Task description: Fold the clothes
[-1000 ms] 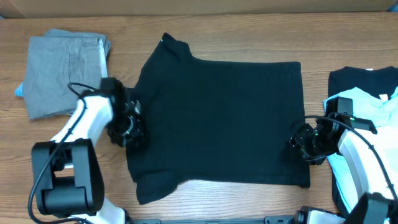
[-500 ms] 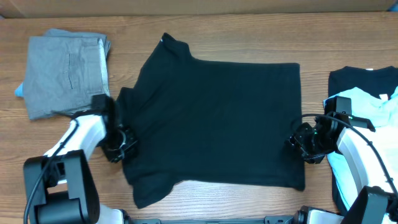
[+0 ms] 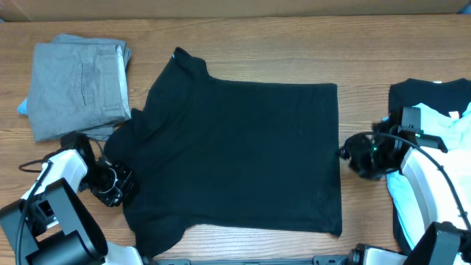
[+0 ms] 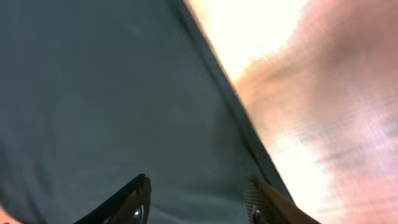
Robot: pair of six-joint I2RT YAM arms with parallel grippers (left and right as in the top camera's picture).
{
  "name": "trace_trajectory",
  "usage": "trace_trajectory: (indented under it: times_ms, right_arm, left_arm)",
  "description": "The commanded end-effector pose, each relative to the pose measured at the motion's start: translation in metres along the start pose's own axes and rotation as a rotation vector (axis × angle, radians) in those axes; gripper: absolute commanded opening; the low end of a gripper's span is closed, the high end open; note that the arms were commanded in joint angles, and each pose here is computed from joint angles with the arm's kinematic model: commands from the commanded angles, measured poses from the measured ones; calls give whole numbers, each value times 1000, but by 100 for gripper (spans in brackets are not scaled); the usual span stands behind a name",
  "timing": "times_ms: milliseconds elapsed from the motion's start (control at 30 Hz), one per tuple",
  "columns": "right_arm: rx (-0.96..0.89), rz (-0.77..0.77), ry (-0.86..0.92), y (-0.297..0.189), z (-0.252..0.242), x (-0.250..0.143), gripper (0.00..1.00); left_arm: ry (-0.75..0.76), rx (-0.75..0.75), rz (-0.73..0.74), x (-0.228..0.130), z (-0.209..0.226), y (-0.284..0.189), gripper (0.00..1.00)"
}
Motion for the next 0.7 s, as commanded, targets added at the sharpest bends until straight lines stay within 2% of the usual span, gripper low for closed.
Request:
trace_trajectory:
  times_ms: [0,100,233,500,667]
  right_arm:
    - [85,-52,-87,-6,19,14,50]
    - [107,-83,-125,1,28,23,49]
    - [41,-90,-152,26,27,30,49]
    - [-70,-109,-148,55,14,44,49]
    - [-104,-51,-135,71,6,39,49]
  left_arm:
    - [96,96,63,-4,19,21,7]
    - [169,89,62,0,10,13,13]
    - [262,83,36,7,-4,-7,27]
    - [428,9,-157,19,-40,-80,30]
    - [510,-88,-345,11,-66,-140,39]
Point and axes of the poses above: each gripper's point midway between its finger pads, its own y axis out along the fingers, its own z axis along the line the jaws close on, x = y × z, the point moved 6 cm from there along -y, back along the fingers, and after that the axes turned 7 degrees about y, right-handed, at the moved point
